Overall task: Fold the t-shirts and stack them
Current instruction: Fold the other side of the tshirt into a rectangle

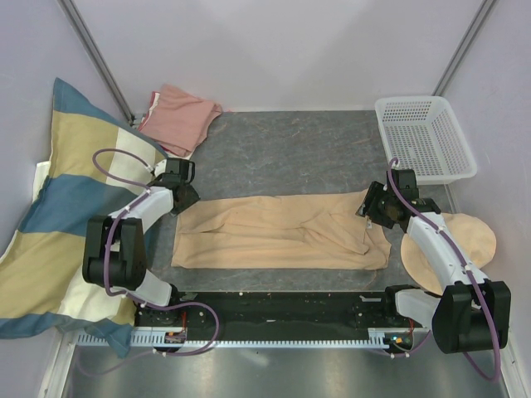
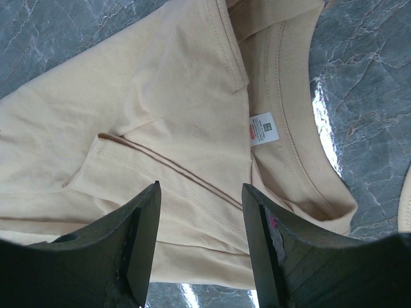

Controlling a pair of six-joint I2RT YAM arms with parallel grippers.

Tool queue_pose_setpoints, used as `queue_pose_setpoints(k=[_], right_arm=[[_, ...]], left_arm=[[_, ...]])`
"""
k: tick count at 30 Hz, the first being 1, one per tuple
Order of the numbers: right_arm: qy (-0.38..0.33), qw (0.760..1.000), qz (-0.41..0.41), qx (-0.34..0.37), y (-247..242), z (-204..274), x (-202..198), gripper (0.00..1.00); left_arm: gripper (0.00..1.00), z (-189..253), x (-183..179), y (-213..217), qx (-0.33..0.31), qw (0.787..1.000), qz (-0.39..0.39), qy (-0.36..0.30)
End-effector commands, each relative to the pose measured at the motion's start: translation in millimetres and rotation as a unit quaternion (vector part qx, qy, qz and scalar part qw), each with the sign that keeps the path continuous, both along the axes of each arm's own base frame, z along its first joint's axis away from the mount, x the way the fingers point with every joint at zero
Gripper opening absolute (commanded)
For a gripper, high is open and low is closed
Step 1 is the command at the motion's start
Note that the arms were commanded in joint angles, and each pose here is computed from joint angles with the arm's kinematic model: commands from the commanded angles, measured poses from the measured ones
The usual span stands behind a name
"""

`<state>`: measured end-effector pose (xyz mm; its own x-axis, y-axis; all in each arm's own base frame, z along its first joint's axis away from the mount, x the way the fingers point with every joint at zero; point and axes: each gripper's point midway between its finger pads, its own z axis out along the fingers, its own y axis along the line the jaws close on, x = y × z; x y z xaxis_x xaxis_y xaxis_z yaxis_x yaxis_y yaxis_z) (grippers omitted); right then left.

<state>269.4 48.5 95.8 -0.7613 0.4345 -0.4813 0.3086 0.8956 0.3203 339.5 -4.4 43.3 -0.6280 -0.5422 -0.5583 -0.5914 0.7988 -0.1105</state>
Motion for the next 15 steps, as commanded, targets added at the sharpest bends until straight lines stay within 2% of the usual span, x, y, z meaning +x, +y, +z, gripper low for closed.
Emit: queue_pose_setpoints(k=[1, 15], right_arm=[[-0.004, 1.0, 0.006, -0.003, 0, 0, 1, 0.62], [-0.003, 1.0, 0.01, -0.005, 1, -1, 2, 0.62]], left_arm=[[0.62, -2, -2, 13, 0.027, 1.0, 0.011, -0.005], [0.59, -12, -2, 24, 0.022, 0.999, 0.032, 0.011]])
